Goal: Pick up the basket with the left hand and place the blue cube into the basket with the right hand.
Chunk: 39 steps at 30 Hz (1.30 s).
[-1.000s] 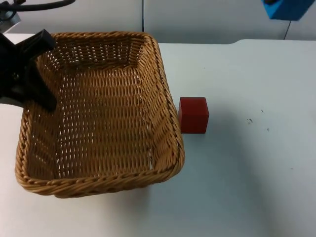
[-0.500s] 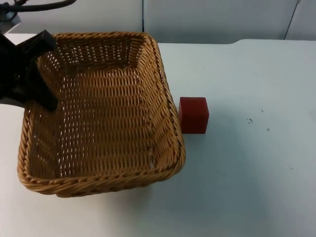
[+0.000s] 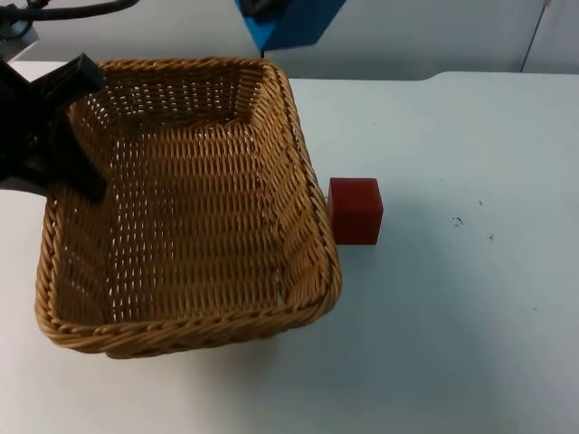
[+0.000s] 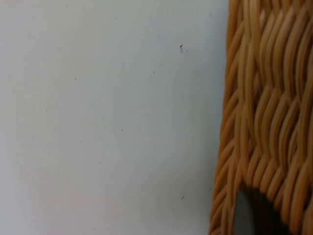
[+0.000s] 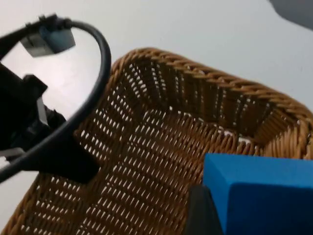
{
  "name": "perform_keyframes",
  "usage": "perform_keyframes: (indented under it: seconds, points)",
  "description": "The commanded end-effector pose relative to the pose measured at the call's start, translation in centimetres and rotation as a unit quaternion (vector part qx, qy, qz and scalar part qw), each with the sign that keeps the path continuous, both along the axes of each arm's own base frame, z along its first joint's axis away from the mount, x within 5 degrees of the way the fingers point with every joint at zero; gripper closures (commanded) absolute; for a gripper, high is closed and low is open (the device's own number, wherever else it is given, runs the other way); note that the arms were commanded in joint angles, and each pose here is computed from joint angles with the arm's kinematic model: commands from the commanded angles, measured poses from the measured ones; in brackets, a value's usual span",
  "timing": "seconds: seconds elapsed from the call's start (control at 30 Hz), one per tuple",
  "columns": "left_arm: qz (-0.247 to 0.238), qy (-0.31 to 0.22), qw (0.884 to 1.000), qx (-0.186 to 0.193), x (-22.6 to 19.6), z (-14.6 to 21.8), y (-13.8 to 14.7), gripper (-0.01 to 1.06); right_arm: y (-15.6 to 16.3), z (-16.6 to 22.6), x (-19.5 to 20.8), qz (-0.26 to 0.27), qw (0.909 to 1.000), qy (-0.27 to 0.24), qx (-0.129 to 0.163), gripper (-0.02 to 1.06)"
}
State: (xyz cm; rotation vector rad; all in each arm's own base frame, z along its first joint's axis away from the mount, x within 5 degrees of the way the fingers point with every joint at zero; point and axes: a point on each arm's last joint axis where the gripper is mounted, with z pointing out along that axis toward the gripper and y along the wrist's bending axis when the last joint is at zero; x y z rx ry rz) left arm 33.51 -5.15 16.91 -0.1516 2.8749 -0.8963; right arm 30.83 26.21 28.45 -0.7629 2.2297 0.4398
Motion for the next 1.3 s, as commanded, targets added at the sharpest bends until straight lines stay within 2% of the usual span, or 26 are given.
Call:
perform_keyframes:
  seconds: [0.0, 0.33, 0.53, 0.77, 1.13, 1.27]
  points:
    - [0.008, -0.006, 1.0, -0.013, 0.2, 0.5, -0.4, 1.05, 1.2, -1.5, 0.2, 0.008, 1.0, 0.003, -0.001, 1.05]
    - [0.006, -0.008, 1.0, -0.012, 0.3, 0.5, -0.4, 1.05, 2.8, -5.9, 0.9, 0.023, 0.9988, 0.03, -0.032, 1.05]
    - [0.006, -0.008, 1.0, -0.012, 0.3, 0.5, -0.4, 1.05, 3.5, -7.0, 1.1, 0.031, 0.9984, 0.04, -0.027, 1.05]
    - [0.004, -0.009, 1.0, -0.012, 0.2, 0.5, -0.4, 1.05, 5.5, -8.1, 1.7, 0.054, 0.9959, 0.058, -0.044, 1.05]
    - [0.002, -0.011, 1.0, -0.013, 0.3, 0.5, -0.4, 1.05, 6.3, -10.4, 2.5, 0.054, 0.9932, 0.085, -0.058, 1.05]
    - [0.002, -0.011, 1.0, -0.013, 0.3, 0.5, -0.4, 1.05, 6.2, -11.7, 2.7, 0.064, 0.9908, 0.082, -0.086, 1.05]
